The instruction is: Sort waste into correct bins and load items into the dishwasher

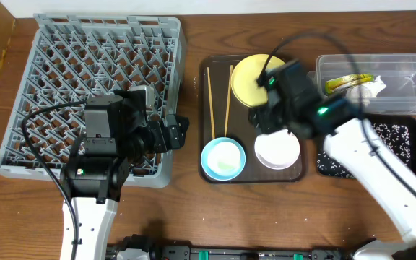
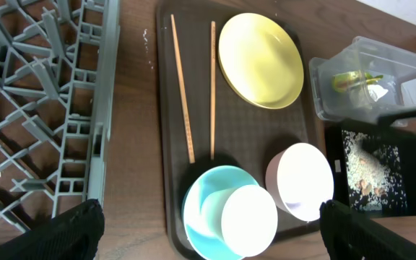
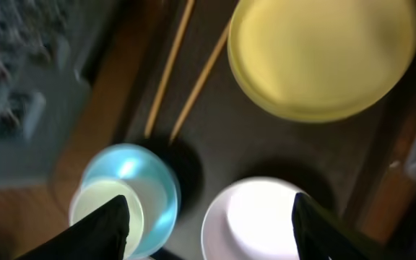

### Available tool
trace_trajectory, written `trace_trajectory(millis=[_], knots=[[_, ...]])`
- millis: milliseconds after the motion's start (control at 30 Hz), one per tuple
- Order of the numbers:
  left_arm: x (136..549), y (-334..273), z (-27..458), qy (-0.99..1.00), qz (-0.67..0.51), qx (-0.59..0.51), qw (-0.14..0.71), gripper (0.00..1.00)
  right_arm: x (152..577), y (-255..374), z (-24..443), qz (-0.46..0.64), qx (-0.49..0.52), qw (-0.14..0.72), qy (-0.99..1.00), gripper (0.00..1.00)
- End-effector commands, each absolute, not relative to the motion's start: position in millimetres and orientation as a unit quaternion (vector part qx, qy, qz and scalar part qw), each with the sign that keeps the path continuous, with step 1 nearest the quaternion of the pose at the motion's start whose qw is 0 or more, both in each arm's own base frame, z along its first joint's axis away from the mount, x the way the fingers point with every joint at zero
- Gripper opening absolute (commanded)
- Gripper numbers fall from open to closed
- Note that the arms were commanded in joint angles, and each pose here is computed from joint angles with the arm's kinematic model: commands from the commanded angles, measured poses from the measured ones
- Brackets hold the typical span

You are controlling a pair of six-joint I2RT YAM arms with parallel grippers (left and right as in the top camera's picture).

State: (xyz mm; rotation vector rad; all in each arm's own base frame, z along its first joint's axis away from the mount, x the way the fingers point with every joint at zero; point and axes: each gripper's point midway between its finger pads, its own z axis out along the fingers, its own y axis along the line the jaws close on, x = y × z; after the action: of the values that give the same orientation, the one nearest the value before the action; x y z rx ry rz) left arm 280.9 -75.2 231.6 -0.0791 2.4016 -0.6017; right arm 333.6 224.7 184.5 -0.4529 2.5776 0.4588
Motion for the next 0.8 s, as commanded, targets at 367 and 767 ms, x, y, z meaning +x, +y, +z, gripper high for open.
trace_trajectory(millis=[367,767], knots=[[279,-79,240,0.911,-0.253,-0.06,0.32,0.96,259,287,90,0.206,-0.239,0.043,0.948,0.52],[278,-97,290,0.838,-0.445,-0.071,0.308,0.95,266,289,72,0.203,-0.225,0.027,0.953,0.03]])
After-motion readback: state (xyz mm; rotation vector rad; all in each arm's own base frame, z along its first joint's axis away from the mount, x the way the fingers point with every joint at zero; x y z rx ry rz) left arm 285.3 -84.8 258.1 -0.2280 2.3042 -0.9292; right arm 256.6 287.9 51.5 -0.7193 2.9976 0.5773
